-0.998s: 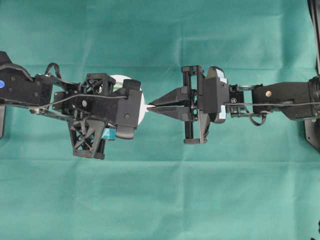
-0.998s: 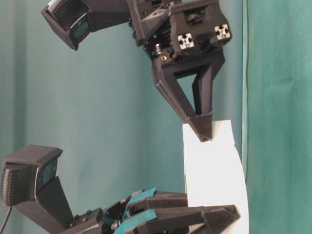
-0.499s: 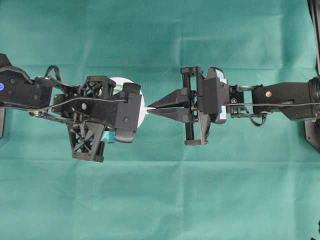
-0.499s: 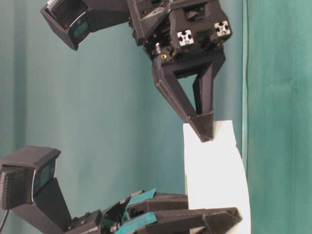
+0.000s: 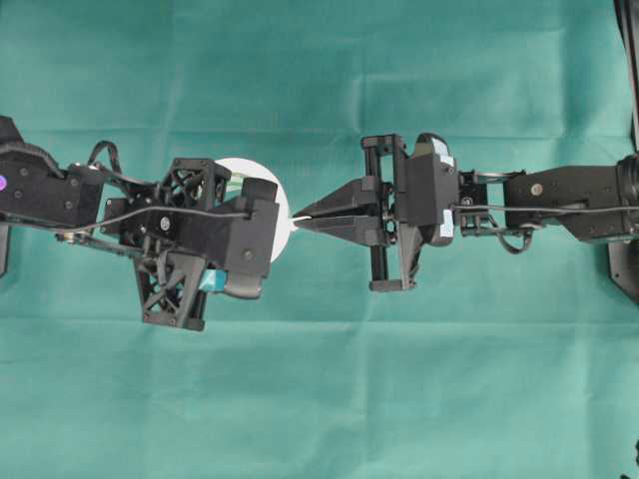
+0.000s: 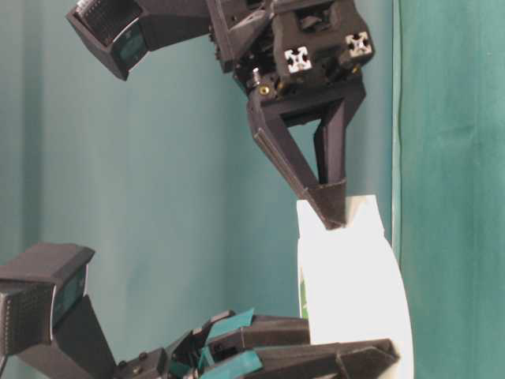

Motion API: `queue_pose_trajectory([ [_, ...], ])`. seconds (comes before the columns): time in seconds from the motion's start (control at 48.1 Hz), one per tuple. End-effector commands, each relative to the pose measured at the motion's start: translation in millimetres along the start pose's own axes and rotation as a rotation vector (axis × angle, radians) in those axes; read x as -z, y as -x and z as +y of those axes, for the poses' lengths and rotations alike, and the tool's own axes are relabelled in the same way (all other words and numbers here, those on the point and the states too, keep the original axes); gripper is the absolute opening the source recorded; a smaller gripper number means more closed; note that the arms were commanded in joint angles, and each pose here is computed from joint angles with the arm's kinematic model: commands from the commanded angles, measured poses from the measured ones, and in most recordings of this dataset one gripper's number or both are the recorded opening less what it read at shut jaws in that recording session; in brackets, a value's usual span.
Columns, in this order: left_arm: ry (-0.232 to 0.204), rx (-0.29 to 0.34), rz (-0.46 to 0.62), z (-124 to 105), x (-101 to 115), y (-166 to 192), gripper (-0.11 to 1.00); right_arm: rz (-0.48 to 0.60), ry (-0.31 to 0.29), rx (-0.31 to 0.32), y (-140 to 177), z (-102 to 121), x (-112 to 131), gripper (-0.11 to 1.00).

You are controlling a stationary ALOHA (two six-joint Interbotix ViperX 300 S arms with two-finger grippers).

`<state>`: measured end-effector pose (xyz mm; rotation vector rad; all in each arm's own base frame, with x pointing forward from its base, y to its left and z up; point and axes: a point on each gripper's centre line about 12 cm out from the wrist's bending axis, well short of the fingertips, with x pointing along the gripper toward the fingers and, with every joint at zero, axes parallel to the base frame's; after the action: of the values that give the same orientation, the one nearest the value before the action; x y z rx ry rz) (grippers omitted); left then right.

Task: Peel off the duct tape with your right arm.
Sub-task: 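Pinch the loose tape end with the right gripper, then pull the roll away with the left gripper, unspooling tape from the right gripper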

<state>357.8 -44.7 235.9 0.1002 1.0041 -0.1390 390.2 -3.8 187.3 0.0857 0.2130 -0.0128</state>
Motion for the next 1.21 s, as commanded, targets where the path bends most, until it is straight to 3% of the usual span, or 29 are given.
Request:
queue_pose_trajectory([
  [0.0,-0.027,0.016,-0.037,-10,-7,10,0.22,-0.036,-0.011,0.019,3,-7,-11,-0.09],
  [1.186,-0.071,0.047,-0.031,-31,-5,9,0.22,-0.015,-0.036,0.089,8,-32,-4,-0.09],
])
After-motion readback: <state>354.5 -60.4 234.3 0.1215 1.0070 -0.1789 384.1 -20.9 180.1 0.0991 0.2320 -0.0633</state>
